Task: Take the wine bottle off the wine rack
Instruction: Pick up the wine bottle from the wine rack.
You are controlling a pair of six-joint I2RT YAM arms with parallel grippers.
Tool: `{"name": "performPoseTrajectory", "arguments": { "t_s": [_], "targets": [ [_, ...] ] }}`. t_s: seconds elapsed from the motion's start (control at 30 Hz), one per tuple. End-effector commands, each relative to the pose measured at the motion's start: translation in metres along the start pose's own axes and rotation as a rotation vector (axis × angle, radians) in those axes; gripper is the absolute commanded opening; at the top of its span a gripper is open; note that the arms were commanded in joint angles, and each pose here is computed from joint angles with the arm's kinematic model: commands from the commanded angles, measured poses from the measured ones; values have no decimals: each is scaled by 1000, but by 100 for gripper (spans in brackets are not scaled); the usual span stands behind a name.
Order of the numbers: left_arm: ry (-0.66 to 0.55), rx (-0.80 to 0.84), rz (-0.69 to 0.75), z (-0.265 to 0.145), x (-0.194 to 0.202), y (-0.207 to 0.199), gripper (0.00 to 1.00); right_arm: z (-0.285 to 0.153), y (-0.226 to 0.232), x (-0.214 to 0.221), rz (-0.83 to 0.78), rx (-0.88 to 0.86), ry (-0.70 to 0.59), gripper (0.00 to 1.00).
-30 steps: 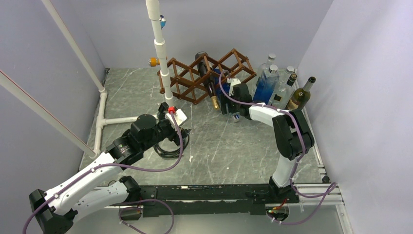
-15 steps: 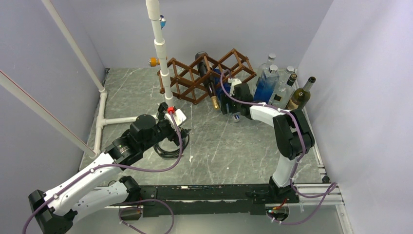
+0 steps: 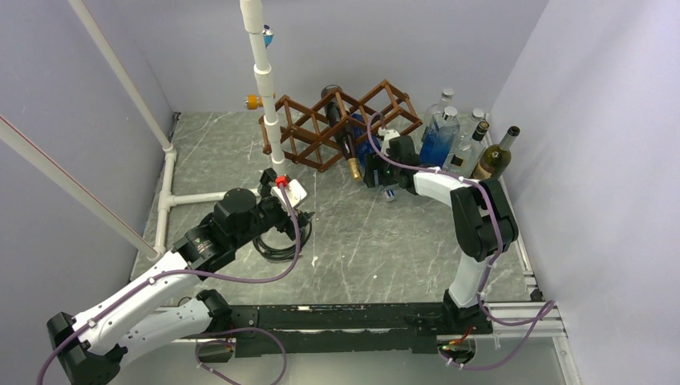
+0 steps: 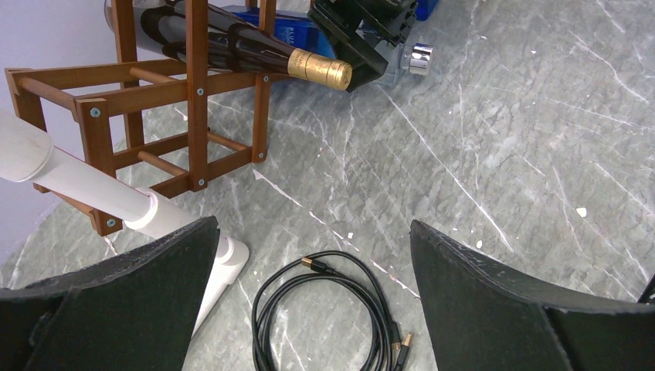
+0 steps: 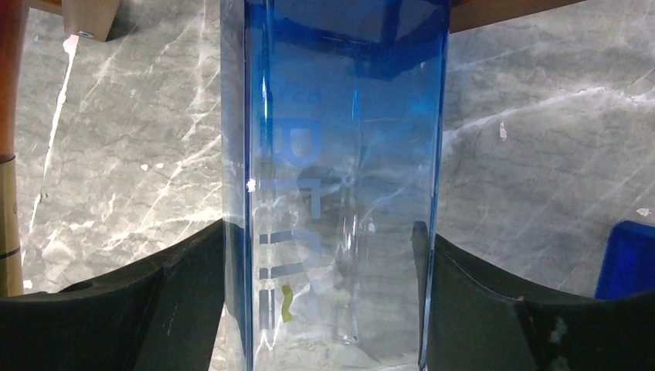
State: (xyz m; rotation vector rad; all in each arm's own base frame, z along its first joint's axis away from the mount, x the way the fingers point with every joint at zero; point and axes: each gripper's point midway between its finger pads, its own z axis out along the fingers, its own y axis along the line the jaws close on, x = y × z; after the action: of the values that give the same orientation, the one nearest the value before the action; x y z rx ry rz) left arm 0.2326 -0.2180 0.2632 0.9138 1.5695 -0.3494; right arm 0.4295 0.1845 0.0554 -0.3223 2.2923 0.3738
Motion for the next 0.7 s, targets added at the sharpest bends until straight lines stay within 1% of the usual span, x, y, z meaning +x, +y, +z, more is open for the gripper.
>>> {"name": "performPoseTrajectory", "arguments": {
  "t_s": [0.0,0.07,0.27,0.33,0.4,0.47,0.5,0.53,0.57,0.67],
  "targets": [
    [-53,-33,10,-4,-18,10,99,2,11,-22,-20,-58,-44,55],
    [-52,-32,11,-4,-18,9,99,2,10,-21,-14,-60,-42,57],
    [-52,-31,9,-4,-18,9,99,2,10,-24,-18,-76,-44,58],
    [-52,-31,10,-4,-18,9,99,0,10,-26,-28,-77,-51,51],
    [-53,-32,11,-4,-18,9,99,-2,10,-28,-47,-77,-56,40],
    [-54,-33,10,-5,-18,10,99,-7,10,-32,-62,-75,-69,20],
    [-55,-33,11,-5,-18,9,99,-9,10,-33,-65,-74,-72,12],
    [-54,-31,9,-5,-18,9,99,-12,10,-35,-68,-72,-77,8],
    [-55,-31,9,-5,-18,9,99,-14,10,-37,-68,-71,-82,6],
    [-55,-33,10,-5,-18,10,99,-23,12,-42,-67,-73,-97,4]
  ]
}}
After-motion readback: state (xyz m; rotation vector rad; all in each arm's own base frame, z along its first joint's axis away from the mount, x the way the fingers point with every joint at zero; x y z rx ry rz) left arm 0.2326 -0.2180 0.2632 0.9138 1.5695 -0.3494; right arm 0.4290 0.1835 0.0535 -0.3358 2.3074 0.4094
